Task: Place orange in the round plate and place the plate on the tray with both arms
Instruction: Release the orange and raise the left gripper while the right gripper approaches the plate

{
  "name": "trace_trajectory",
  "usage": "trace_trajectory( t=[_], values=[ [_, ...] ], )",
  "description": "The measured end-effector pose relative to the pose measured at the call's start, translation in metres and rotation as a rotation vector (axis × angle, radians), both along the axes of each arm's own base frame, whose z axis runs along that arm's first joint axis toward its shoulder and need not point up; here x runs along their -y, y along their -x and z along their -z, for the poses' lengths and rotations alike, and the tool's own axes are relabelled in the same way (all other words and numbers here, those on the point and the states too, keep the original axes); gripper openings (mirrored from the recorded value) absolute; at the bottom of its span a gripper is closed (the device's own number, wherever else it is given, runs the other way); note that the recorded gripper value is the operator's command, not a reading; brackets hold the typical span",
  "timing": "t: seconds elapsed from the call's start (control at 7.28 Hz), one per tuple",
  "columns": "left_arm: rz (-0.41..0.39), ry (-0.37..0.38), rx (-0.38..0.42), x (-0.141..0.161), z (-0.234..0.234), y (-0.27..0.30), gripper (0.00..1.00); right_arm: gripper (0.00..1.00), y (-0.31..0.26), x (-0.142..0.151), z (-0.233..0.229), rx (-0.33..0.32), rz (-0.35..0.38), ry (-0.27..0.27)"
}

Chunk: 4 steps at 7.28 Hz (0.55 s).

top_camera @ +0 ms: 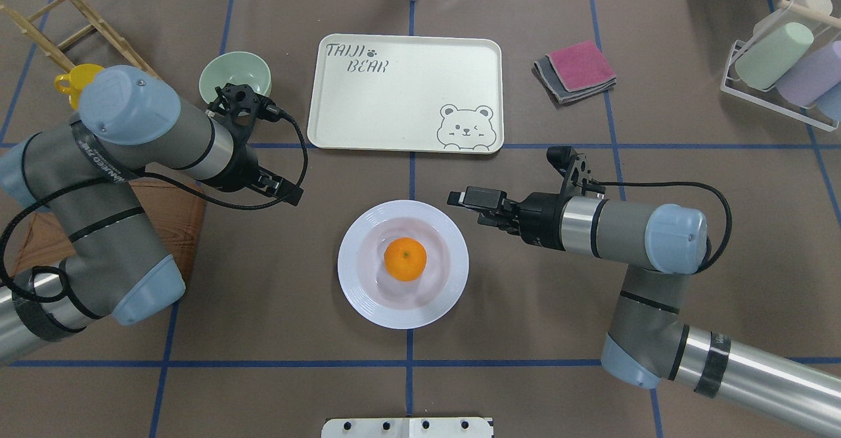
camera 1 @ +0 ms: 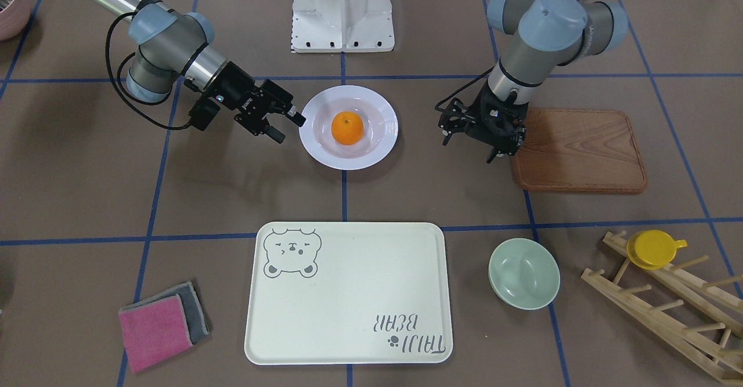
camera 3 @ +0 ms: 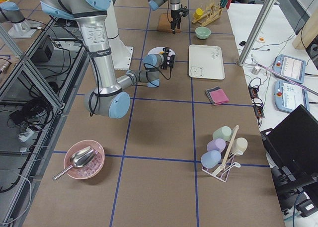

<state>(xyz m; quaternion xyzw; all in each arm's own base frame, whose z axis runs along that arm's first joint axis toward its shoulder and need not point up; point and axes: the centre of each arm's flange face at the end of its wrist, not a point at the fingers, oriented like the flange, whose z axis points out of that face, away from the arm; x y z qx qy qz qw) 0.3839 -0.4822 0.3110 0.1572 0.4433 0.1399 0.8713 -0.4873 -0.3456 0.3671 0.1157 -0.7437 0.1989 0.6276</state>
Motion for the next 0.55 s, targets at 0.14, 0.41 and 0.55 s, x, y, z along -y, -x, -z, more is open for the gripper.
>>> trace_trajectory(
  t=[0.14,0.41,0.55],
  values=[
    [0.005,0.008,0.003,0.015,-0.014,0.033,0.99,0.97,0.008,-0.020,-0.008,0.017,-0.030,0.008],
    [-0.021,-0.001,0.010,0.035,-0.056,0.115,0.99,0.93,0.027,-0.056,-0.011,0.044,-0.060,0.029],
    [-0.032,-0.005,0.008,0.039,-0.069,0.139,0.99,0.90,0.033,-0.067,-0.009,0.065,-0.070,0.041]
  ],
)
